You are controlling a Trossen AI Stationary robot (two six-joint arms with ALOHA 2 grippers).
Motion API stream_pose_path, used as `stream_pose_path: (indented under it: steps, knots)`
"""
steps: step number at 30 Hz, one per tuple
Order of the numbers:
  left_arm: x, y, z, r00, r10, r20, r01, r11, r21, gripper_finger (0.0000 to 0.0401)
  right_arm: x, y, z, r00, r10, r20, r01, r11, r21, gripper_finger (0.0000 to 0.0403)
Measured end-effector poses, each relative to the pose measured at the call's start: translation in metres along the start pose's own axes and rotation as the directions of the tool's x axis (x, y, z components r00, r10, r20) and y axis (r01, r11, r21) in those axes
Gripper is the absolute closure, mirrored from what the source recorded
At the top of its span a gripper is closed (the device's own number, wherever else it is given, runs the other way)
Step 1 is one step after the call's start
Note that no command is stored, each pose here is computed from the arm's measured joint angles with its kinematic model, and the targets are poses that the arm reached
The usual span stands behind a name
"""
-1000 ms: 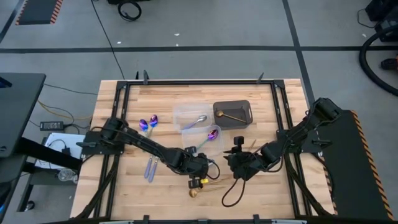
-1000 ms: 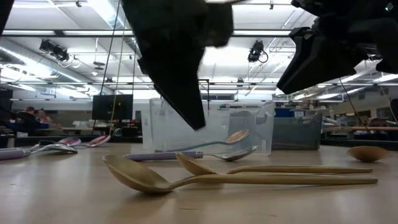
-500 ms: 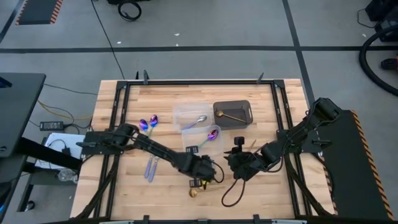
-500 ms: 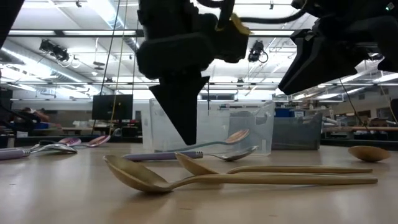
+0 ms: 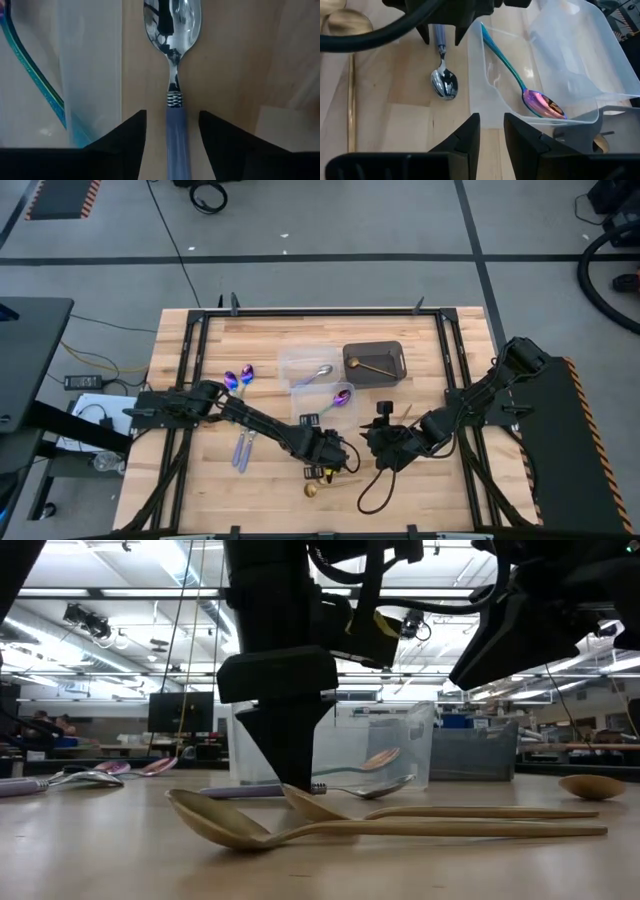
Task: Sort silverware by color (type)
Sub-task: Put the blue spoon into the top transparent bin
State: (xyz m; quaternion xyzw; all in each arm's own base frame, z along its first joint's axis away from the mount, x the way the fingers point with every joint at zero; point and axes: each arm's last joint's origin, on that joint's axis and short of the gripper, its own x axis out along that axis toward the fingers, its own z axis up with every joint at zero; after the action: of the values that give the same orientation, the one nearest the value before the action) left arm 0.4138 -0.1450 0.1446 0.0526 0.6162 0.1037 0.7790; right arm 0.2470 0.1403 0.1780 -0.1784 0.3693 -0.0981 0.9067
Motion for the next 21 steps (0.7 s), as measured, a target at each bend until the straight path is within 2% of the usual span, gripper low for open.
stream_pose_path:
  steps: [3, 9, 15, 21]
  knots:
    - [0.0007, 0.0016, 0.0008, 1.0, -0.016, -0.007, 0.016, 1.0, -0.003, 0.0226, 0.0001, 0.0, 0.0003, 1.0, 0.0, 0.003, 0.0, 1.0, 0.002, 0.0307]
    - [0.0074, 0.0057, 0.0003, 0.995, -0.1, -0.023, 0.099, 0.995, -0.027, 0.0289, -0.0006, 0.0009, 0.0002, 1.0, 0.003, 0.005, -0.003, 1.0, 0.0, 0.0308]
    - [0.0083, 0.006, 0.0, 0.994, -0.106, -0.029, 0.106, 0.994, 0.002, 0.0349, -0.0011, 0.0014, 0.0001, 1.0, 0.003, 0.006, -0.003, 1.0, -0.004, 0.0309]
    - [0.0092, 0.007, -0.0016, 0.995, -0.086, -0.042, 0.086, 0.996, 0.007, 0.035, -0.0011, 0.0013, 0.0001, 1.0, 0.001, 0.006, -0.001, 1.0, -0.004, 0.0309]
